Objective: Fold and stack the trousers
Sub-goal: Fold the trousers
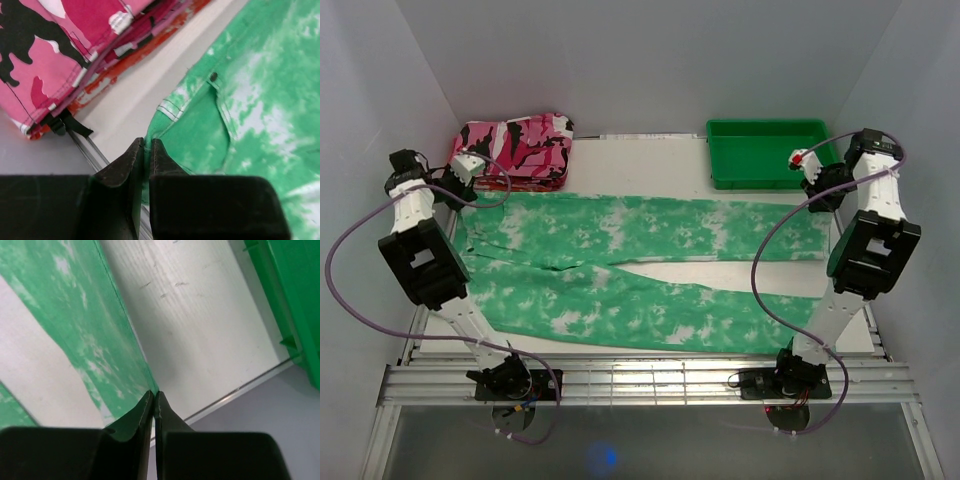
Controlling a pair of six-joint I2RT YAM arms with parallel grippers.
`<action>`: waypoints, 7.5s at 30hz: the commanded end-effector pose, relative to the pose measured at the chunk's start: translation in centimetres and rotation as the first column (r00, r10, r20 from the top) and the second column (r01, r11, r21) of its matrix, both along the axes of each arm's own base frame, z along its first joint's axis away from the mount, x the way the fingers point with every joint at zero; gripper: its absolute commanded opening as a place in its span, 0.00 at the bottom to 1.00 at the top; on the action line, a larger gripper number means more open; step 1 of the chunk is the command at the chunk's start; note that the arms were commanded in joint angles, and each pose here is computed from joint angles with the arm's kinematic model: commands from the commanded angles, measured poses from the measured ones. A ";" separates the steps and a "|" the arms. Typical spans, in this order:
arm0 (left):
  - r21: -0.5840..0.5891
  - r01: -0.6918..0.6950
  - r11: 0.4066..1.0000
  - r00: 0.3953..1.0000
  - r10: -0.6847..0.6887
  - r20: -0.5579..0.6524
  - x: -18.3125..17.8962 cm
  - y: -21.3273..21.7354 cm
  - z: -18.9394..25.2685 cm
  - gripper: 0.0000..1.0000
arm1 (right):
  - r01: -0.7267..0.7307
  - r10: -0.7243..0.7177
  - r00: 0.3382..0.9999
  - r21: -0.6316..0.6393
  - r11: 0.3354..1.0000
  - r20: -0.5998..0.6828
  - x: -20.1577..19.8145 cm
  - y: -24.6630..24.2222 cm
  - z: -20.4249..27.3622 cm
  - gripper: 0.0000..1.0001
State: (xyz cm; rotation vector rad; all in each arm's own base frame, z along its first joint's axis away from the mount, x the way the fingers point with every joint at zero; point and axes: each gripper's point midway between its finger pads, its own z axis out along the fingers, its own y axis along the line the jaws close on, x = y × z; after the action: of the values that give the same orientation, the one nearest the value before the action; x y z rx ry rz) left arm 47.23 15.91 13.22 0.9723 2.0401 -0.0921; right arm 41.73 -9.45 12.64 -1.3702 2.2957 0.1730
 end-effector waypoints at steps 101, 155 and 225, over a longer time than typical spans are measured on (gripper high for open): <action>-0.029 -0.100 0.995 0.961 0.089 -0.262 -22.2 1.7 1.3 0.98 | -0.241 0.258 0.966 -0.317 0.917 0.014 -16.0 -5.1 0.2 0.98; -0.401 -0.110 0.909 0.876 -0.102 -0.472 -5.1 -18.6 -1.7 0.85 | -0.354 0.447 0.883 0.422 0.835 -0.144 -3.6 34.6 -2.2 0.62; 0.095 0.443 0.892 0.806 -0.350 -0.477 -27.2 -33.6 -10.2 0.01 | -0.562 0.561 0.827 -0.044 0.826 -0.024 -22.7 18.0 -10.4 0.51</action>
State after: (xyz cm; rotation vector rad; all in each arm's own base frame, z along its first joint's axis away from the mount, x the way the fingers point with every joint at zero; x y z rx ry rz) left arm 19.38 -17.80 2.42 1.6500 2.2638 -0.3884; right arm 19.63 8.98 2.78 -1.9769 1.8845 0.3055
